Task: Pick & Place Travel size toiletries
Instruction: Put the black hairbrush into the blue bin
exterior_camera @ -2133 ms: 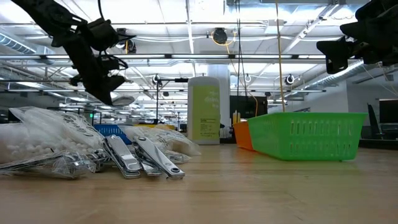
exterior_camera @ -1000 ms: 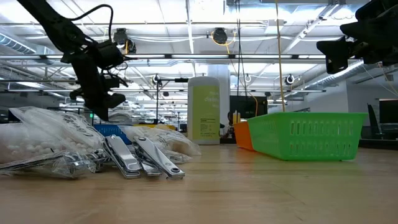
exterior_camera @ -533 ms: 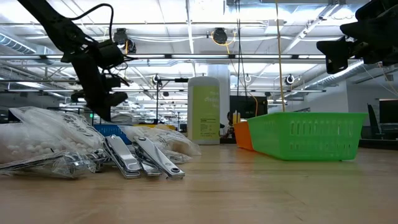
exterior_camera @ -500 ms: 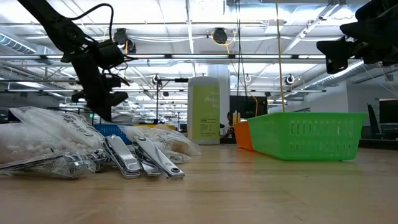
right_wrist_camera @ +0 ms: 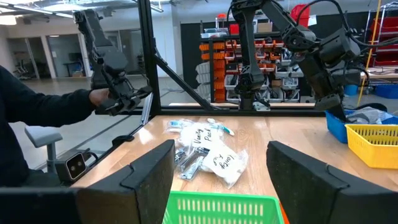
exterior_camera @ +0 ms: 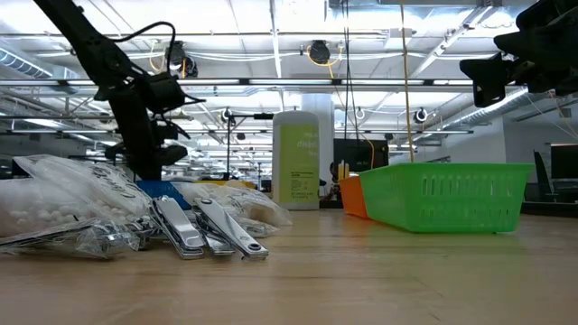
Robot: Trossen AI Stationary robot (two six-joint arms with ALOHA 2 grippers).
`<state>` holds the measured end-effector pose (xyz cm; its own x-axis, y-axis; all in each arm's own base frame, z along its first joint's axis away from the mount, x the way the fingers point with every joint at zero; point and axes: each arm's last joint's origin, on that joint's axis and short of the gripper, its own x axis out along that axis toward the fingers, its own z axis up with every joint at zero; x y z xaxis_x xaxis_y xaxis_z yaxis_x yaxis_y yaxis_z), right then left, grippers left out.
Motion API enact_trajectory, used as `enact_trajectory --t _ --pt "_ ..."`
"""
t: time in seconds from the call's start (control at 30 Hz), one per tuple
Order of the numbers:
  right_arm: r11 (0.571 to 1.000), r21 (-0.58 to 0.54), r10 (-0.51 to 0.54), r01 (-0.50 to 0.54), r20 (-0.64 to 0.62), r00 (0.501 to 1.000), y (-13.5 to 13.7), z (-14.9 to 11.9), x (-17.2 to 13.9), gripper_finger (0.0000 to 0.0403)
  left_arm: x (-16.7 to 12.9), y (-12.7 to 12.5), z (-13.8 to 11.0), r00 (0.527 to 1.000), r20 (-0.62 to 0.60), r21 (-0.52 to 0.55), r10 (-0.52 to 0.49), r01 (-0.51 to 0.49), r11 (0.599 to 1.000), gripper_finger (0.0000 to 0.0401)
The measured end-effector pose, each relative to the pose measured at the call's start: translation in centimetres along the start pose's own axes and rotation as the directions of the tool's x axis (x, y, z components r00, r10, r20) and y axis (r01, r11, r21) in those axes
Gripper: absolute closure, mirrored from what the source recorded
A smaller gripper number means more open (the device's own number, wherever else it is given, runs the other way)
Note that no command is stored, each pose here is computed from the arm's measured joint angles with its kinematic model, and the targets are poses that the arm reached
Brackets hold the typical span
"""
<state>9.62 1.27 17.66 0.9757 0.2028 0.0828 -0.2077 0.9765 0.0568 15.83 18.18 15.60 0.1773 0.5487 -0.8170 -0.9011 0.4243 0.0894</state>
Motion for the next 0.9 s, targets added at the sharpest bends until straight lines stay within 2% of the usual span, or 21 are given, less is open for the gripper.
enact_trajectory --t 0.2,0.53,0.67,0.9 --pt "1.0 0.0 0.0 0.0 0.0 1.0 0.0 0.0 0.0 0.0161 0.3 -0.1 -0.1 1.0 -0.008 -0.007 0.002 -0.002 1.0 0.0398" --pt "1.0 0.0 0.0 0.0 0.0 1.0 0.0 0.0 0.0 0.0161 0.3 -0.1 -0.1 1.0 -0.011 -0.006 0.003 -0.003 1.0 0.0373" --pt "1.0 0.0 0.0 0.0 0.0 1.0 0.0 0.0 0.0 0.0161 0.0 0.0 0.0 1.0 0.001 -0.011 0.0 0.0 1.0 0.0346" --pt "1.0 0.0 0.0 0.0 0.0 1.0 0.0 0.0 0.0 0.0161 -1.8 0.3 0.6 0.997 0.074 -0.027 -0.024 0.026 0.999 0.0273"
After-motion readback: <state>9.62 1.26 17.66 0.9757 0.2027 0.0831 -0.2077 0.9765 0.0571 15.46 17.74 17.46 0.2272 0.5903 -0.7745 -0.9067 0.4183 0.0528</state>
